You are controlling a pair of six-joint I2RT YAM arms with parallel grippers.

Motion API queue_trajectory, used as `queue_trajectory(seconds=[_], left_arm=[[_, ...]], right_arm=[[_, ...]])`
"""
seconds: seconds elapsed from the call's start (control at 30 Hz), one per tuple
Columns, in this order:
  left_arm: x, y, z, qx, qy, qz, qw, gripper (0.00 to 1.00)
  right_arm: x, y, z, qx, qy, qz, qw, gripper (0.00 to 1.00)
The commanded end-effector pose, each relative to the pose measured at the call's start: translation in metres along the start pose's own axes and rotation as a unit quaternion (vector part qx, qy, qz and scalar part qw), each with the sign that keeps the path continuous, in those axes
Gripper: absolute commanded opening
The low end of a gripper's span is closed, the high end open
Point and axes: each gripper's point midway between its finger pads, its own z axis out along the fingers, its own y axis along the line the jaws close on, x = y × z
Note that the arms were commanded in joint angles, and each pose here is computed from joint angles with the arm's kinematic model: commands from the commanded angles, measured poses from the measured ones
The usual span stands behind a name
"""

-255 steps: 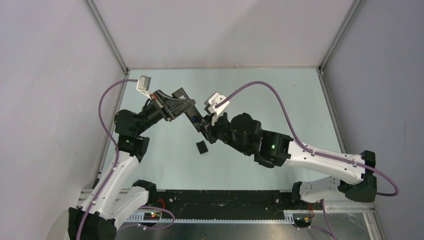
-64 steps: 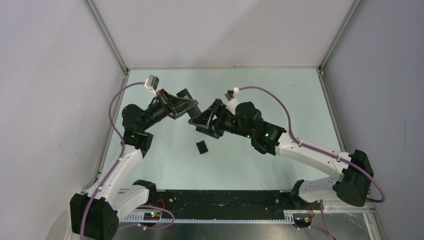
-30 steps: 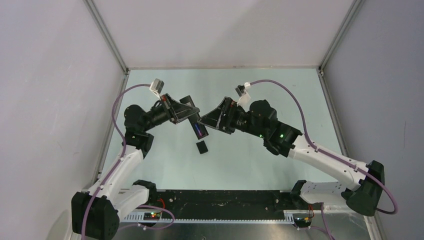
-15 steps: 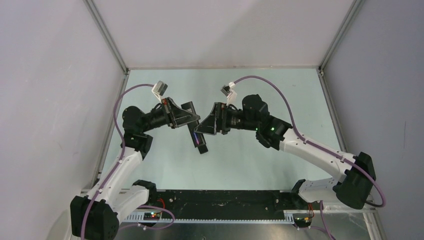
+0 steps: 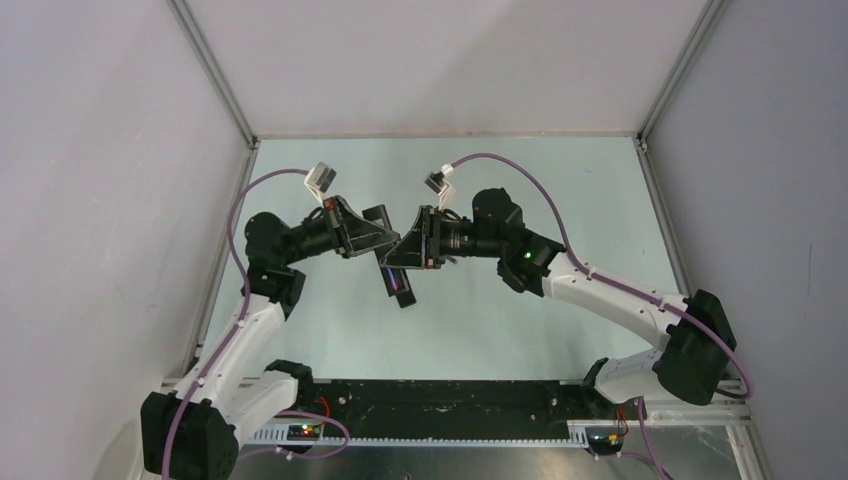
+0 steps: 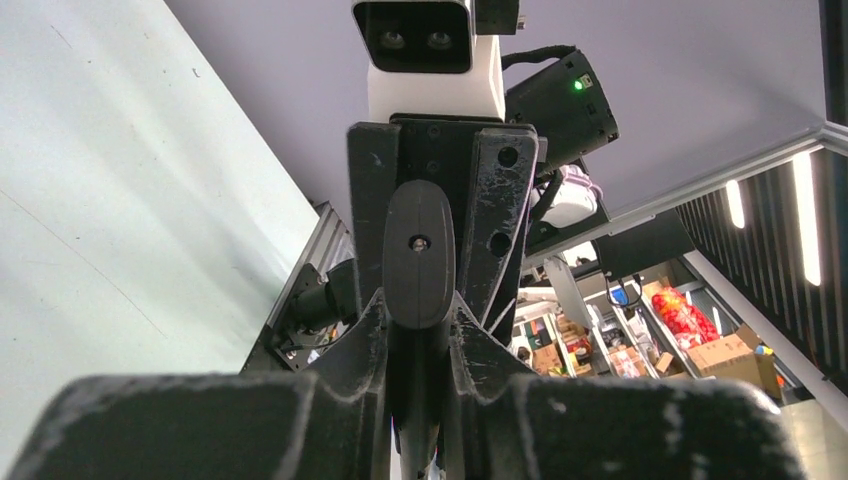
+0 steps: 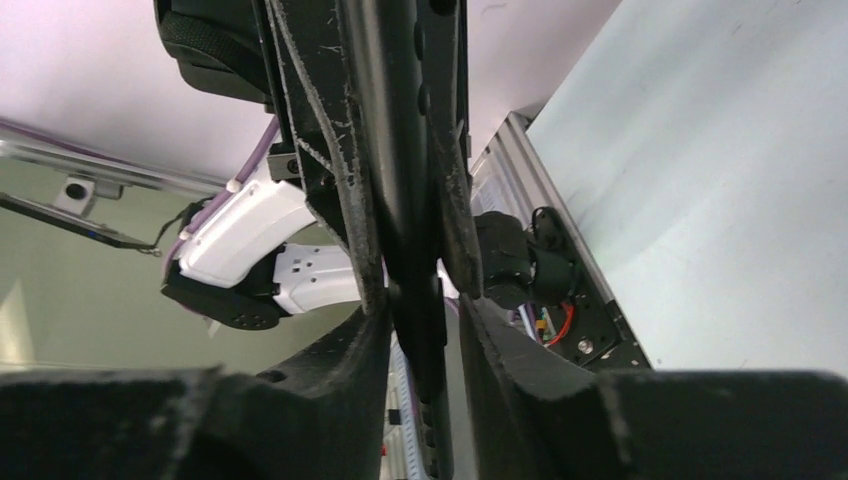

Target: Load the batteries into the remote control

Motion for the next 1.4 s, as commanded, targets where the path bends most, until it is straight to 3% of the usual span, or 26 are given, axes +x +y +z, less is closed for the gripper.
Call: queue_trajectory(seconds=[0.0,0.13,0.23,0.3,0.37,0.5,0.73,0.9,1.03,1.17,1.37], left_arm=[[0.003,-0.007,-0.004,0.009,0.005,0.014,1.000,0.01],[0.003,-0.007,-0.004,0.009,0.003,0.015,1.000,0.02],[0.003,-0.007,-0.004,0.008,0.000,0.013,1.000,0.10],[0.001,-0.008,-0.003,0.008,-0.005,0.014,1.000,0.24],[-0.004,-0.008,-0.002,0.005,-0.016,0.012,1.000,0.46],[-0.014,-0.008,0.002,0.002,-0.028,0.005,1.000,0.61],[-0.021,-0.005,0.003,-0.005,-0.050,-0.001,0.999,0.61],[-0.023,0.003,0.002,-0.014,-0.060,-0.011,0.998,0.39],[-0.026,0.009,0.002,-0.021,-0.066,-0.018,0.997,0.34],[-0.028,0.009,0.001,-0.024,-0.072,-0.018,0.997,0.38],[-0.034,0.008,-0.001,-0.026,-0.084,-0.015,0.996,0.58]], right_arm=[[-0.015,0.029,0.001,-0.039,-0.015,0.006,0.999,0.30],[-0.019,0.031,0.001,-0.042,-0.022,0.023,0.999,0.25],[-0.023,0.036,0.000,-0.050,-0.028,0.030,0.998,0.22],[-0.025,0.037,0.000,-0.054,-0.031,0.039,0.997,0.21],[-0.030,0.037,-0.001,-0.055,-0.036,0.056,0.996,0.19],[-0.043,0.036,-0.003,-0.064,-0.047,0.088,0.993,0.19],[-0.048,0.027,0.002,-0.059,-0.046,0.127,0.989,0.19],[-0.044,0.024,0.002,-0.055,-0.039,0.128,0.990,0.19],[-0.039,0.021,0.000,-0.047,-0.028,0.126,0.991,0.20],[-0.033,0.018,-0.001,-0.041,-0.014,0.127,0.991,0.19],[-0.029,0.018,-0.004,-0.040,-0.011,0.129,0.991,0.19]])
